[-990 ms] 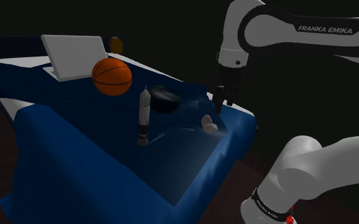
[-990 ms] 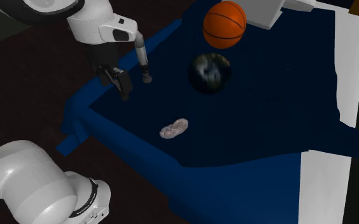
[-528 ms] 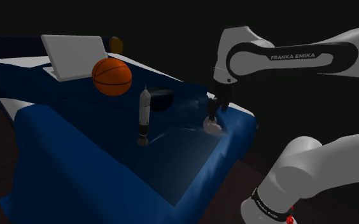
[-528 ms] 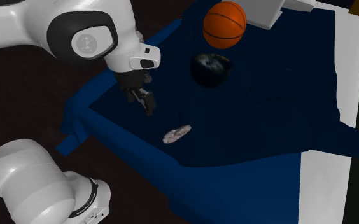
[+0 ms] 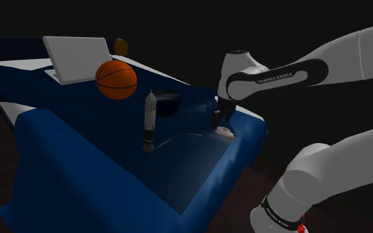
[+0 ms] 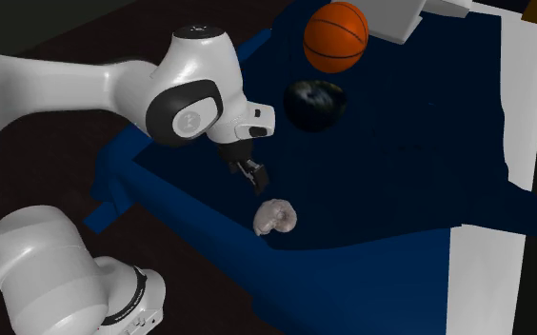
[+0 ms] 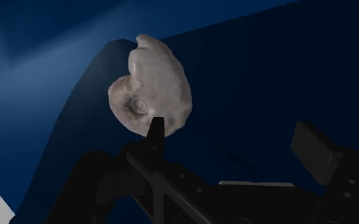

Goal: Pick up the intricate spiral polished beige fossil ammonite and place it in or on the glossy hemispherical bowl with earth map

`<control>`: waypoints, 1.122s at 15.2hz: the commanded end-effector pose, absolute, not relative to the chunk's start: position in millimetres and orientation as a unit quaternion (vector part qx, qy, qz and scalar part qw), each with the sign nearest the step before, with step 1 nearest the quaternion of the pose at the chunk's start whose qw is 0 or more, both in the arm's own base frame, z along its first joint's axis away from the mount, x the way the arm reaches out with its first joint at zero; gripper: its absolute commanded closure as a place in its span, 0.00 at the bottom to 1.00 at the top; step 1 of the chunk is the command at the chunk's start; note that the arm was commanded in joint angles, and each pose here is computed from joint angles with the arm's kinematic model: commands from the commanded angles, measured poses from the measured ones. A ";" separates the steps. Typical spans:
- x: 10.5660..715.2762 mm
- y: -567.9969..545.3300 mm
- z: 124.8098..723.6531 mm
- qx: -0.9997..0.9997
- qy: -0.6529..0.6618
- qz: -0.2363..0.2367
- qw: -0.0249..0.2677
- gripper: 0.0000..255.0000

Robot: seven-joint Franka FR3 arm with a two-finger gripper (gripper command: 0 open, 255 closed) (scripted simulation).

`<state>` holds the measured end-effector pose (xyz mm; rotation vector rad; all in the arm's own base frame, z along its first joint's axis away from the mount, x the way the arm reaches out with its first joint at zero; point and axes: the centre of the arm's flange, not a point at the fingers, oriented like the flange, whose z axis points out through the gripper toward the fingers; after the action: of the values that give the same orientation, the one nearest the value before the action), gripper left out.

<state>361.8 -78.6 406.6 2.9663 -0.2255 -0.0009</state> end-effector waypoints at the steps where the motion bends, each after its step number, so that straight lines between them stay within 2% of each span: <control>1: 370.5 -93.3 389.6 0.992 -0.082 0.011 0.092 0.00; 9: 371.8 -102.4 348.4 0.992 -0.083 0.012 0.093 0.00; 17: 371.8 -102.4 348.4 0.992 -0.083 0.012 0.093 0.00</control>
<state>371.8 -102.4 348.4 2.9458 -0.2457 0.0357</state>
